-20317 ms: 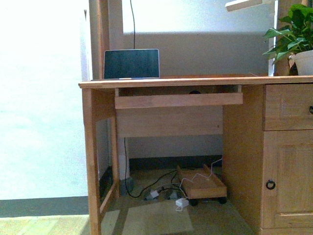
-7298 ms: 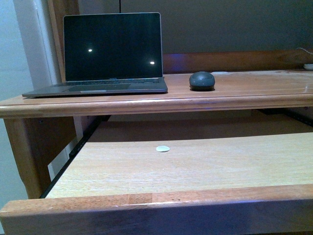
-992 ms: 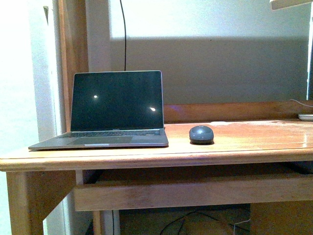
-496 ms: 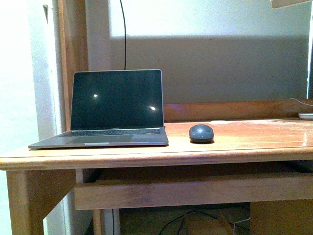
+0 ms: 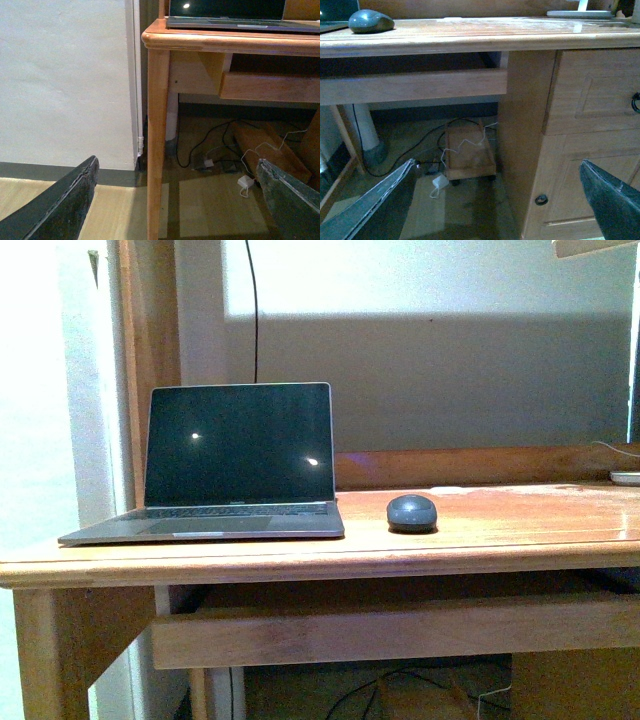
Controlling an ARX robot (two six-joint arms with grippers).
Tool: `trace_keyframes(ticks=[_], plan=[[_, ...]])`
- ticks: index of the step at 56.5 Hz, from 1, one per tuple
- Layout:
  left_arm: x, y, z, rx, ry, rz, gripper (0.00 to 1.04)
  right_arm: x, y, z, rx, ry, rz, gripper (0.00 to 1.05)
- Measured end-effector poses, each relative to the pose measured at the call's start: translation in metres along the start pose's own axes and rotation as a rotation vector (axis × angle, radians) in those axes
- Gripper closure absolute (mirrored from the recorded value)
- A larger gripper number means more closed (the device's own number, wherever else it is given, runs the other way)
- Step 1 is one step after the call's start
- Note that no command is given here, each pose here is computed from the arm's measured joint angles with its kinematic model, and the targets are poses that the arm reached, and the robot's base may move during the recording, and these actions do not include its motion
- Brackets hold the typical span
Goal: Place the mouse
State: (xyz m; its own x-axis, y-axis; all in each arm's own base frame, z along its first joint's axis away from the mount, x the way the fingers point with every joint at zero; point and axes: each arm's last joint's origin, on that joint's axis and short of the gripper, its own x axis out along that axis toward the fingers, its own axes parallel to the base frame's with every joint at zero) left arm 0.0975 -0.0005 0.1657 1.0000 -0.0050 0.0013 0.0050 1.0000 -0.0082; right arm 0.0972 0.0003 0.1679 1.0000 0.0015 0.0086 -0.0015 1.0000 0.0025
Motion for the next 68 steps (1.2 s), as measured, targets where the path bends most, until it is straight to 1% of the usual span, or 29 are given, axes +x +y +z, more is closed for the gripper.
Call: trace_keyframes(ticks=[68], plan=[[0.0, 0.0, 0.0, 0.0, 0.0, 0.0, 0.08, 0.0, 0.0, 0.0, 0.0, 0.0, 0.0, 0.07]])
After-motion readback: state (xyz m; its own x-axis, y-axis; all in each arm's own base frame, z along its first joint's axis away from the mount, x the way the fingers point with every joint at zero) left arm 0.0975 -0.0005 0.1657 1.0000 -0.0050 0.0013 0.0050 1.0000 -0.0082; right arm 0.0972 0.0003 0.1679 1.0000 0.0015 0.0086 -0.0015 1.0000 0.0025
